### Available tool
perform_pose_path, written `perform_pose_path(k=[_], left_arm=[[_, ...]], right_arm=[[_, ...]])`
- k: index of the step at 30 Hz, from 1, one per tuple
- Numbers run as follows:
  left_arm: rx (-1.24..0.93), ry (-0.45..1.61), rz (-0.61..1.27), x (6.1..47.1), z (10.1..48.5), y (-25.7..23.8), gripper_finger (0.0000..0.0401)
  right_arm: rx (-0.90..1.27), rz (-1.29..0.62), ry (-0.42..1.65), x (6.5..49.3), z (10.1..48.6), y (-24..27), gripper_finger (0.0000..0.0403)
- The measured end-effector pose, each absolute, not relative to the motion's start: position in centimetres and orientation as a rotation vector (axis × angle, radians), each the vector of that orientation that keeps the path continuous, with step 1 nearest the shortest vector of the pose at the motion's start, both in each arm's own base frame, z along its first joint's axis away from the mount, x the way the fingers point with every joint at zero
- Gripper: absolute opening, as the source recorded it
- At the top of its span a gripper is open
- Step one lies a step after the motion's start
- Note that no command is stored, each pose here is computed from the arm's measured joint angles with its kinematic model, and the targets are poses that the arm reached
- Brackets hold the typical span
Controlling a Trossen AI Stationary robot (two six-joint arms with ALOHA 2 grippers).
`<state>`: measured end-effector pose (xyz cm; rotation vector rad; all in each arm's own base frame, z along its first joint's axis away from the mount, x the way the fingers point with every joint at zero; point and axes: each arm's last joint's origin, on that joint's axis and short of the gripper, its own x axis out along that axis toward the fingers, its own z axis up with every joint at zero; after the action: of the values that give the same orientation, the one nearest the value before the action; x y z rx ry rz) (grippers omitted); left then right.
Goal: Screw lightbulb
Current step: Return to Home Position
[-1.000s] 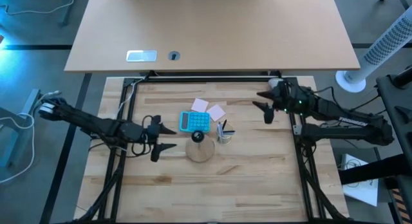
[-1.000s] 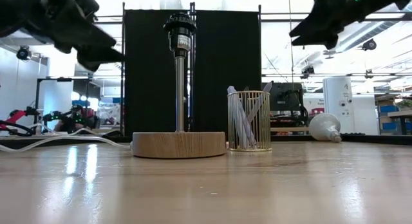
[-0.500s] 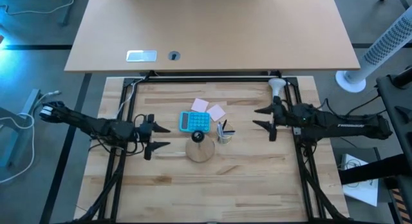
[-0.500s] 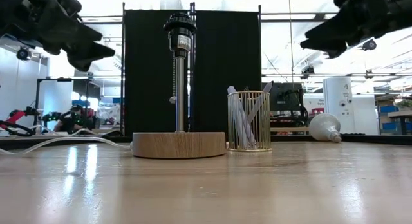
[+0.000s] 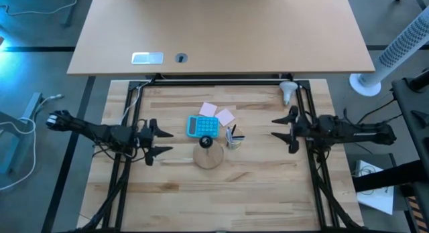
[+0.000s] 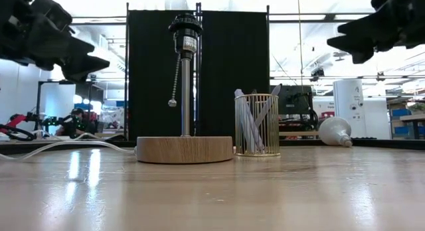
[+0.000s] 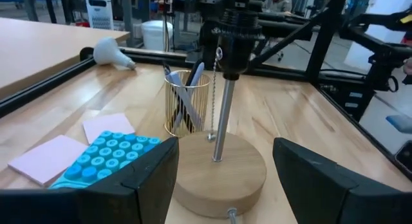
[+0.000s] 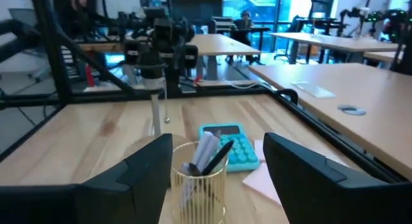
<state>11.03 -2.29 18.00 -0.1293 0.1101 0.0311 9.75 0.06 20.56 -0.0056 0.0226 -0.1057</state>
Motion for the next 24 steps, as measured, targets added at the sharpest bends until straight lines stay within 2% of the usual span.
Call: perform_pose_path(k=[4, 9, 24], left_arm=[[-0.1, 0.082, -0.053, 10.7, 17.4, -2.4, 0.0243], [-0.066, -0.061, -0.236, 10.2, 17.5, -2.8, 0.0243], [-0.095, -0.018, -0.015, 10.3, 17.1, -0.3, 0.0243]], right_arm=[[-0.003, -0.09, -0.009, 9.3, 19.4, 0.2, 0.024], [0.019, -0.07, 0.015, 9.4, 17.4, 0.4, 0.0234], [-0.045, -0.087, 0.042, 9.6, 17.1, 0.4, 0.0252]])
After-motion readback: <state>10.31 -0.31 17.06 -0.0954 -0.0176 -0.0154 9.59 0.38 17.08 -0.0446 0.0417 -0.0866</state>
